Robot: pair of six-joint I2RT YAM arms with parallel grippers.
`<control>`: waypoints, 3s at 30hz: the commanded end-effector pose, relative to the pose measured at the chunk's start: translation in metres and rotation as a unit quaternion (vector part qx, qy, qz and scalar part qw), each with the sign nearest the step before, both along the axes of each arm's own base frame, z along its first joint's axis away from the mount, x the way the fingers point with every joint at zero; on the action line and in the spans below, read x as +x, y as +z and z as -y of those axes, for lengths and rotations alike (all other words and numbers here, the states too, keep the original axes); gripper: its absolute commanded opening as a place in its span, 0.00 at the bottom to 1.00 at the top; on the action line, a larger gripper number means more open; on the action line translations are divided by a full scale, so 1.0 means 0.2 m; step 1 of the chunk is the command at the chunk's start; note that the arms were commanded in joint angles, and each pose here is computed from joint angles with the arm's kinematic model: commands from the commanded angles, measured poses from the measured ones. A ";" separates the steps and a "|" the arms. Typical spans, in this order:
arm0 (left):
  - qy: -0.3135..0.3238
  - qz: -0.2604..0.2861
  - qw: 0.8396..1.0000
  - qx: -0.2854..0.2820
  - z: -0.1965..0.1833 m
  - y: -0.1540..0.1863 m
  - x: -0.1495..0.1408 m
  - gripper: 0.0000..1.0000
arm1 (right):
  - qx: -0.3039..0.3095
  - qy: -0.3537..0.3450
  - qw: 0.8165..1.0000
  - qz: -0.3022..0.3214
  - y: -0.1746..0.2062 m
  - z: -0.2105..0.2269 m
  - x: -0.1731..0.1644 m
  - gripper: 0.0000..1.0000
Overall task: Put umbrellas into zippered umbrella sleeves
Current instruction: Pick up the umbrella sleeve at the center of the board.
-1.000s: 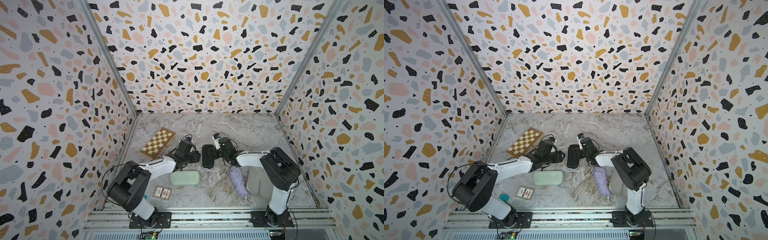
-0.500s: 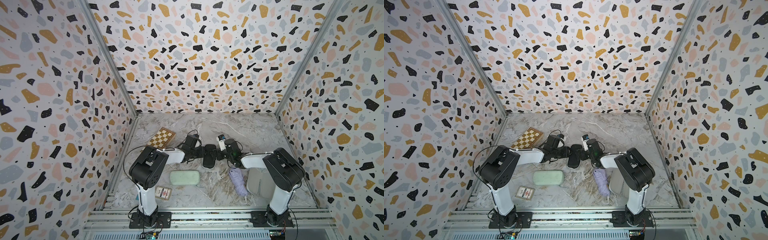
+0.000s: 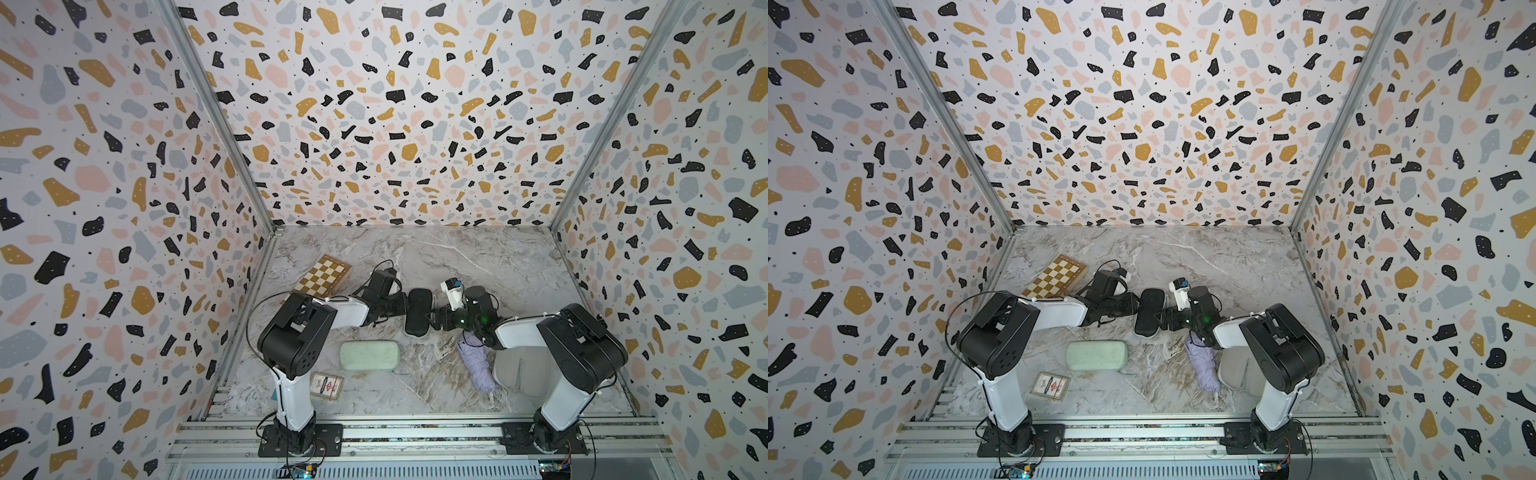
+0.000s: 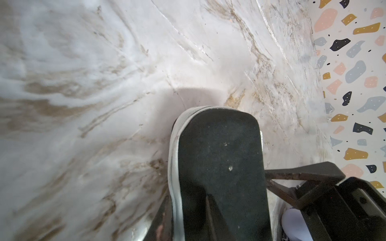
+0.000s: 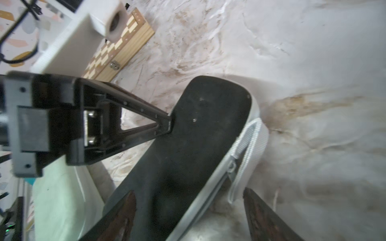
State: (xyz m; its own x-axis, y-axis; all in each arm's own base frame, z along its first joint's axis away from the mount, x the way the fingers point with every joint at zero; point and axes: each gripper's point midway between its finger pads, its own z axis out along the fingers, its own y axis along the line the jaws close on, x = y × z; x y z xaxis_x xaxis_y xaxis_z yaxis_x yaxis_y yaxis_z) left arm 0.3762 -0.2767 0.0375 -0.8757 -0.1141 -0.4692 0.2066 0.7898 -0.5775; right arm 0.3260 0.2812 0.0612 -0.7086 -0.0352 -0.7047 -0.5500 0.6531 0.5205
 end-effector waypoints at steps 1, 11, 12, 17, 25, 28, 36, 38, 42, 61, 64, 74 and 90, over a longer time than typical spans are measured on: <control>0.020 -0.077 0.994 0.077 -0.17 -0.30 -0.15 0.17 | 0.035 0.019 0.999 -0.009 0.03 -0.06 -0.02 0.80; 0.025 -0.084 0.992 0.086 -0.20 -0.33 -0.18 0.13 | 0.011 -0.017 0.999 -0.025 -0.05 0.01 -0.01 0.77; 0.025 -0.086 0.992 0.087 -0.20 -0.34 -0.18 0.11 | 0.011 -0.015 0.999 -0.029 -0.05 0.01 -0.02 0.77; 0.027 -0.090 0.992 0.087 -0.20 -0.36 -0.18 0.10 | 0.044 0.017 0.998 -0.036 -0.04 -0.02 -0.05 0.77; 0.020 -0.093 0.993 0.070 -0.16 -0.37 -0.19 0.07 | 0.074 0.042 0.995 -0.059 -0.05 -0.11 -0.04 0.74; 0.012 -0.096 0.993 0.062 -0.14 -0.37 -0.21 0.07 | 0.073 0.045 0.995 -0.059 -0.05 -0.16 -0.03 0.74; -0.005 -0.090 0.995 0.038 -0.07 -0.32 -0.23 0.06 | 0.079 0.054 0.994 -0.055 -0.04 -0.25 0.00 0.68; -0.010 -0.085 0.996 0.025 -0.05 -0.29 -0.24 0.06 | 0.079 0.053 0.994 -0.054 -0.03 -0.25 0.01 0.68; -0.013 -0.071 0.997 0.012 -0.03 -0.24 -0.25 0.06 | 0.084 0.053 0.993 -0.056 -0.04 -0.26 0.02 0.73; -0.019 -0.028 0.999 0.005 -0.02 -0.05 -0.23 0.22 | 0.053 0.028 0.998 -0.030 -0.04 -0.21 0.07 0.42; -0.012 0.002 1.000 0.011 -0.05 0.07 -0.20 0.34 | 0.049 0.025 0.998 -0.011 0.00 -0.19 0.09 0.37; -0.024 0.127 0.989 -0.074 -0.10 0.52 -0.31 0.72 | 0.080 0.037 0.992 0.088 0.31 -0.13 0.04 0.31; -0.124 0.292 0.920 -0.230 -0.05 0.97 -0.60 0.91 | 0.169 0.177 0.948 0.206 0.82 -0.11 -0.43 0.31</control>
